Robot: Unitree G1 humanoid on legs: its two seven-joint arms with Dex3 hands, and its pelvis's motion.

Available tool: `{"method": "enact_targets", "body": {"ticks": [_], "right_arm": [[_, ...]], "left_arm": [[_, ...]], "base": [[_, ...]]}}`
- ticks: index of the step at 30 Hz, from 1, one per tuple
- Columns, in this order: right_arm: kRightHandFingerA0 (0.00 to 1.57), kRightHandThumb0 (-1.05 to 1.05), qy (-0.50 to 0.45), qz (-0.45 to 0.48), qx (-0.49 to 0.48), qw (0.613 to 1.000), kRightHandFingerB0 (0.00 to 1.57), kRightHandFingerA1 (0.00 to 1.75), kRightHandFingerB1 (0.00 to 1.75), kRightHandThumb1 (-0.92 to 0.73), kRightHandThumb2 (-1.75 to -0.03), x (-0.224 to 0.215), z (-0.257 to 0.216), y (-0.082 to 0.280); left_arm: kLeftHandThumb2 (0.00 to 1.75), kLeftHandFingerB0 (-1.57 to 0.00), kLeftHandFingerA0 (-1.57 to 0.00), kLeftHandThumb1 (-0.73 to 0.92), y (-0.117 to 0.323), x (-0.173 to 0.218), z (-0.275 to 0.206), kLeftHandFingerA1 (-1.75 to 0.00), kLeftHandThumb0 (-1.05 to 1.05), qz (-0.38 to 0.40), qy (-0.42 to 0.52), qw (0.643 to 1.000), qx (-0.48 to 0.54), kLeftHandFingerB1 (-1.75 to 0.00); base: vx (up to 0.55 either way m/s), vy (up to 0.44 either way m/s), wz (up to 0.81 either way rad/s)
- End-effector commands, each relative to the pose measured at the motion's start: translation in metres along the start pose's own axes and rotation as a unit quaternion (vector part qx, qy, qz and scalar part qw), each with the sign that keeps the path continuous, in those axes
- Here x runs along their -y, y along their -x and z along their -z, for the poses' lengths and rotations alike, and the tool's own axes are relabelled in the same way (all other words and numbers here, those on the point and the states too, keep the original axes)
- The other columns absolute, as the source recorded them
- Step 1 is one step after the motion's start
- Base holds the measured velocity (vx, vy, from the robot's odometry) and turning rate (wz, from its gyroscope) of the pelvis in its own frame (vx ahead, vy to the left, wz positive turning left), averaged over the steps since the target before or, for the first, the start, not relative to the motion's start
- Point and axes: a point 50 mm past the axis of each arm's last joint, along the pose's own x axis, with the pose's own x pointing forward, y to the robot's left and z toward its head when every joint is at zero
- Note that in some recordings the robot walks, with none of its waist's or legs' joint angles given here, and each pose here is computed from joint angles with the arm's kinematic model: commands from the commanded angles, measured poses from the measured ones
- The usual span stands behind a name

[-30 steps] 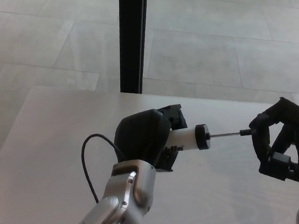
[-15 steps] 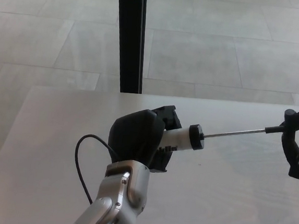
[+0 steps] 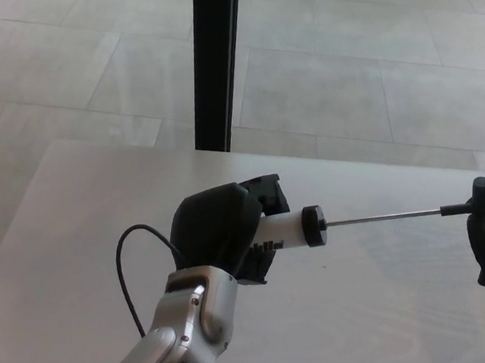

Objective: The robot uses its left hand to lift the air pump kept on the middle of the desk and use the right hand to pull out the handle

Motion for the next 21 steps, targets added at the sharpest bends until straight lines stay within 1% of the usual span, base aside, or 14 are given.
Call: {"method": "enact_targets", "body": {"ticks": [1,9,10,11,12,13,14,15,16,17,18,19,20,21], "right_arm": [[0.89,-0.18,0.016,0.025,-0.019,0.999,0.75,1.75,1.56,-0.51,-1.14,0.019,0.008,-0.002],[0.94,-0.13,-0.017,0.029,-0.020,0.999,0.78,1.71,1.47,-0.49,-1.17,0.020,0.010,-0.003],[0.87,-0.15,-0.016,0.014,-0.019,1.000,0.81,1.66,1.32,-0.48,-1.17,0.018,0.009,-0.004],[0.80,-0.15,-0.021,-0.017,-0.019,0.999,0.79,1.53,0.95,-0.58,-1.01,0.017,0.009,-0.004],[0.78,-0.28,-0.028,-0.051,-0.029,0.998,0.60,1.56,0.63,-0.75,-0.68,0.016,0.007,-0.004],[0.72,-0.32,-0.014,-0.092,-0.034,0.995,0.26,1.12,0.32,-0.73,-0.62,0.015,0.005,-0.003],[0.72,-0.32,-0.012,-0.096,-0.036,0.995,0.26,1.12,0.32,-0.73,-0.62,0.015,0.005,-0.003],[0.61,-0.35,-0.013,-0.112,-0.037,0.993,0.11,0.86,0.28,-0.70,-0.61,0.015,0.004,-0.003],[0.42,-0.51,-0.008,-0.121,-0.040,0.992,0.00,0.67,0.17,-0.57,-0.88,0.016,0.005,-0.002],[0.21,-0.58,0.007,-0.145,-0.050,0.988,0.00,0.50,0.10,-0.73,-0.60,0.017,0.006,-0.003],[0.00,-1.03,0.012,-0.168,-0.069,0.983,0.00,0.15,0.00,-0.68,-1.01,0.021,0.009,-0.003],[0.00,-1.05,0.010,-0.173,-0.072,0.982,0.00,0.13,0.00,-0.69,-1.05,0.023,0.011,-0.004],[0.00,-0.96,0.007,-0.175,-0.074,0.982,0.00,0.00,0.00,-0.80,-0.64,0.024,0.012,-0.004],[0.00,-1.02,0.006,-0.177,-0.076,0.981,0.00,0.00,0.00,-0.82,-0.65,0.026,0.013,-0.005]], "left_arm": [[1.15,-0.80,-0.95,0.48,0.003,-0.004,0.015,-1.75,-0.14,-0.003,-0.027,1.000,-0.013,-1.57],[1.20,-0.82,-0.95,0.46,0.008,-0.002,0.021,-1.75,-0.13,-0.003,-0.021,1.000,-0.016,-1.54],[1.20,-0.82,-0.94,0.46,0.009,-0.002,0.022,-1.75,-0.13,-0.002,-0.023,1.000,-0.018,-1.54],[1.21,-0.82,-0.95,0.44,0.009,-0.001,0.023,-1.75,-0.14,0.000,-0.026,1.000,-0.015,-1.56],[1.21,-0.83,-0.94,0.44,0.010,-0.001,0.024,-1.75,-0.14,0.005,-0.030,0.999,-0.016,-1.56],[1.22,-0.84,-0.98,0.44,0.012,0.002,0.025,-1.75,-0.15,0.010,-0.036,0.999,-0.014,-1.54],[1.22,-0.84,-0.98,0.44,0.012,0.002,0.026,-1.75,-0.15,0.011,-0.036,0.999,-0.014,-1.54],[1.16,-1.03,-1.26,0.45,0.015,0.004,0.027,-1.42,-0.21,0.020,-0.043,0.999,-0.012,-1.27],[1.16,-1.02,-1.27,0.46,0.015,0.004,0.028,-1.42,-0.22,0.023,-0.048,0.999,-0.010,-1.27],[1.16,-1.01,-1.28,0.45,0.017,0.006,0.030,-1.44,-0.23,0.028,-0.054,0.998,-0.010,-1.27],[1.16,-1.00,-1.25,0.47,0.019,0.007,0.032,-1.43,-0.24,0.039,-0.059,0.997,-0.014,-1.26],[1.16,-1.00,-1.25,0.46,0.020,0.007,0.034,-1.42,-0.24,0.041,-0.066,0.997,-0.014,-1.25],[1.15,-0.99,-1.26,0.46,0.020,0.007,0.035,-1.42,-0.25,0.042,-0.066,0.997,-0.014,-1.24],[1.15,-0.99,-1.27,0.47,0.020,0.007,0.036,-1.43,-0.25,0.043,-0.065,0.997,-0.014,-1.24]], "base": [[0.00,0.000,0.00],[0.00,0.000,0.00],[0.00,0.000,0.00],[0.00,0.000,0.00],[0.00,0.000,0.00],[0.00,0.000,0.00],[0.00,0.000,0.00],[0.00,0.000,0.00],[0.00,0.000,0.00],[0.00,0.000,0.00],[0.00,0.000,0.00],[0.00,0.000,0.00],[0.00,0.000,0.00],[0.00,0.000,0.00]]}}
